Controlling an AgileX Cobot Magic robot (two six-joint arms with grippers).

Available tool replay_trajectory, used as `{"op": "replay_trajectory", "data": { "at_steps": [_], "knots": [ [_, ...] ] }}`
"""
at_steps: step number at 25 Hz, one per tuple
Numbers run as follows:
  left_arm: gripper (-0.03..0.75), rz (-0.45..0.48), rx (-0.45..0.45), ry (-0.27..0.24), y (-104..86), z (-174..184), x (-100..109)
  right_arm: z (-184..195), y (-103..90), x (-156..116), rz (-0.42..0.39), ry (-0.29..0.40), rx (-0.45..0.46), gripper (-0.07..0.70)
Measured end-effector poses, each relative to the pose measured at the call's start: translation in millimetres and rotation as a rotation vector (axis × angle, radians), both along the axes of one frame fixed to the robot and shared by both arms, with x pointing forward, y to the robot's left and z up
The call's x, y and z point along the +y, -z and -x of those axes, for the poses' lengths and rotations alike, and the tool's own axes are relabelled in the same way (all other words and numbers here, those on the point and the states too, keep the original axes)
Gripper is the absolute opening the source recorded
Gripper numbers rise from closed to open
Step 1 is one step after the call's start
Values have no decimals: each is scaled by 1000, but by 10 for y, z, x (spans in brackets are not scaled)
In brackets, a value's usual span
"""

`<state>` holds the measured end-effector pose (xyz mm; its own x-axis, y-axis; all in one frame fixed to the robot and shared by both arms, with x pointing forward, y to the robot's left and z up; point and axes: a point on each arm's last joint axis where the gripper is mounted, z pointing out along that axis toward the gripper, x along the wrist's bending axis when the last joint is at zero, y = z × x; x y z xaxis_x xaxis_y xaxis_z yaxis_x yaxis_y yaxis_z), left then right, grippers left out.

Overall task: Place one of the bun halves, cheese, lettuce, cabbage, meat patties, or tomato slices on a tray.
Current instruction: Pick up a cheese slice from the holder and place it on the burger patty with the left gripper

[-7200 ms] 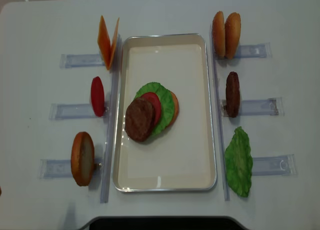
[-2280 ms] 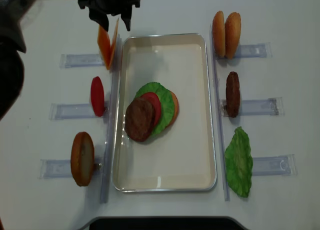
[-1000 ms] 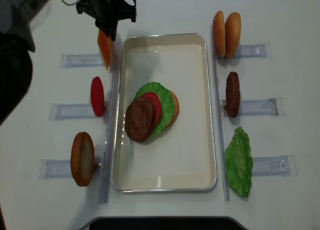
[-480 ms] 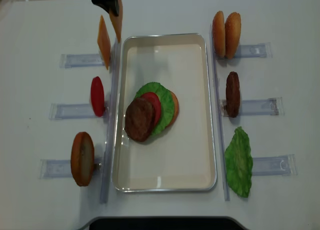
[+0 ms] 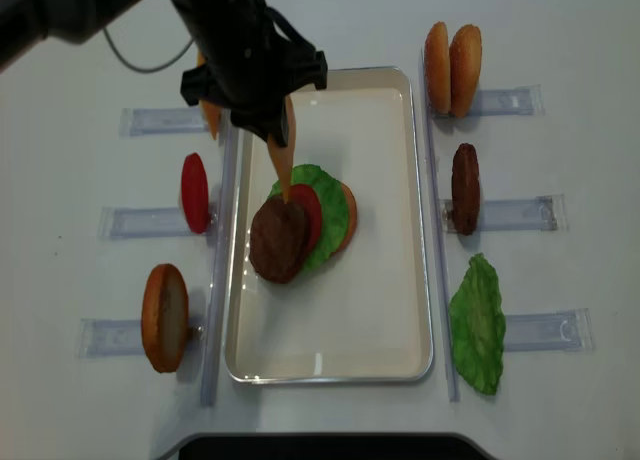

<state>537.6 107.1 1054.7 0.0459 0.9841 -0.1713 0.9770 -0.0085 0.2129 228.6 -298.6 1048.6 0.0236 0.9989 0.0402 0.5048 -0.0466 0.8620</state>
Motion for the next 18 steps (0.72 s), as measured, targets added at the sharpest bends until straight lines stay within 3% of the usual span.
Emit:
{"op": "replay_trajectory", "data": {
  "at_steps": [9, 12, 18],
  "knots": [
    [29, 98, -104, -21, -15, 544, 328, 0, 0, 0, 0, 0, 0, 486],
    [29, 165, -112, 7, 117, 591, 310, 0, 0, 0, 0, 0, 0, 486],
    [29, 387, -125, 27, 420, 589, 405, 0, 0, 0, 0, 0, 0, 486]
  ]
}}
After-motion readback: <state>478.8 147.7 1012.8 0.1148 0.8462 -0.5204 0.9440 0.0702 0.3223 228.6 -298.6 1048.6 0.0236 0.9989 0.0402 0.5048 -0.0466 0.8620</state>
